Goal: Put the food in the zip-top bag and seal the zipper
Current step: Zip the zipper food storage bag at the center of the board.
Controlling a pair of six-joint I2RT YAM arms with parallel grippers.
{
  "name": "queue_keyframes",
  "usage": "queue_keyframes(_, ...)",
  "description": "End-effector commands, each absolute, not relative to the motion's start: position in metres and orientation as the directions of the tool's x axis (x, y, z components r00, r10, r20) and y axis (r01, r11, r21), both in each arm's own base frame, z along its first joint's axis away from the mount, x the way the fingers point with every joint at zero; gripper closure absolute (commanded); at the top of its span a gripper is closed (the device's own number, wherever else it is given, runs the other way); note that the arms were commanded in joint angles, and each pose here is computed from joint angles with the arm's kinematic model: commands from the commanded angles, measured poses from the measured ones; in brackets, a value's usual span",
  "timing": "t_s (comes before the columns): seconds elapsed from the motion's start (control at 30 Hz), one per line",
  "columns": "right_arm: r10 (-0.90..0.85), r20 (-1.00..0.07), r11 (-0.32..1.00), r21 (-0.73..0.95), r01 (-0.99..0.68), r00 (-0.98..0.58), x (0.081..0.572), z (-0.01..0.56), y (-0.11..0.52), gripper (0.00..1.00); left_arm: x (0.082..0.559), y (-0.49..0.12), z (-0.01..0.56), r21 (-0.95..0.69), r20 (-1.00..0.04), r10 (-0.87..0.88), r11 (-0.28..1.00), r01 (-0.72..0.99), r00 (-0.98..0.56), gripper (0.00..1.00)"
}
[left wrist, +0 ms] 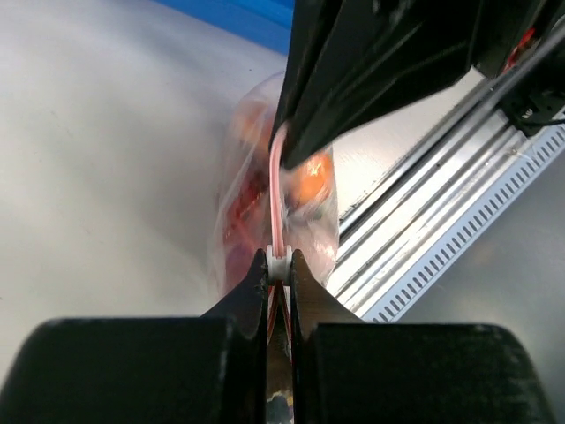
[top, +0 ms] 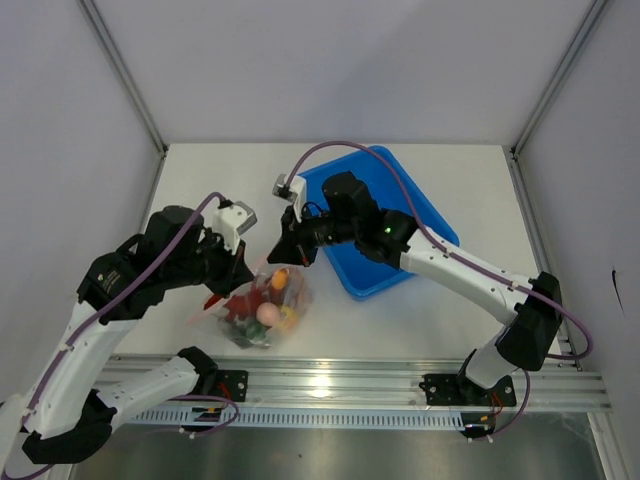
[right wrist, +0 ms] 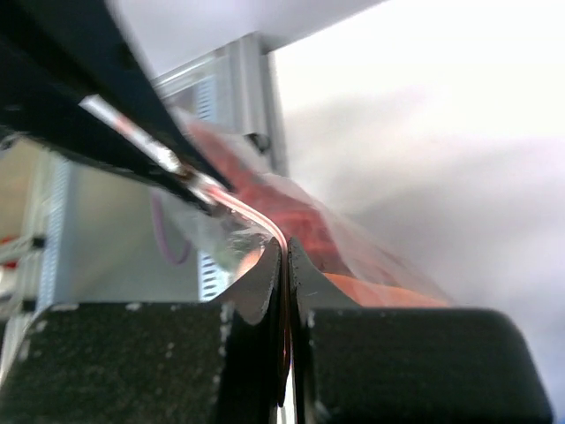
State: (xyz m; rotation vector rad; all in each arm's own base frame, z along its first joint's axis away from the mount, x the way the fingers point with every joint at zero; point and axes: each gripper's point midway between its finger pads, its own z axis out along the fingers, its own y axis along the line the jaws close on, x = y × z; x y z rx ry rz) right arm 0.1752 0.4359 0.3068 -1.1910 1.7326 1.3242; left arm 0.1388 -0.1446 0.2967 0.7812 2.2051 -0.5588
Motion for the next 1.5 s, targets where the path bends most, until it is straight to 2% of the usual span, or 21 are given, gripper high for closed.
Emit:
queue_keyframes(0.0, -0.213, -0.891, 0.387, 0.301, -0.872, -0.402, 0.239, 0.298, 0.407, 1.00, 0.135, -0.127, 0.296, -0.131, -0.744, 0.330, 0.780, 0.612, -0.580, 0.99)
queue_keyframes(0.4, -0.221, -0.880, 0.474, 0.279, -0.835, -0.420, 0.258, 0.285, 0.386, 1.00, 0.132, -0.080, 0.307, -0.030, -0.766, 0.269, 0.893, 0.450, -0.585, 1.00)
queue_keyframes(0.8, -0.222, -0.882, 0.479, 0.273, -0.834, -0.416, 0.262, 0.288, 0.387, 1.00, 0.109, -0.060, 0.325, -0.082, -0.789, 0.171, 0.922, 0.378, -0.590, 0.99)
queue_keyframes(1.2, -0.201, -0.867, 0.574, 0.272, -0.772, -0.455, 0.288, 0.279, 0.372, 1.00, 0.098, -0.045, 0.324, -0.155, -0.757, 0.031, 0.962, 0.225, -0.653, 0.99)
queue_keyframes(1.47, -0.162, -0.867, 0.623, 0.281, -0.730, -0.472, 0.305, 0.280, 0.353, 1.00, 0.089, -0.044, 0.326, -0.187, -0.766, 0.010, 0.953, 0.237, -0.643, 1.00)
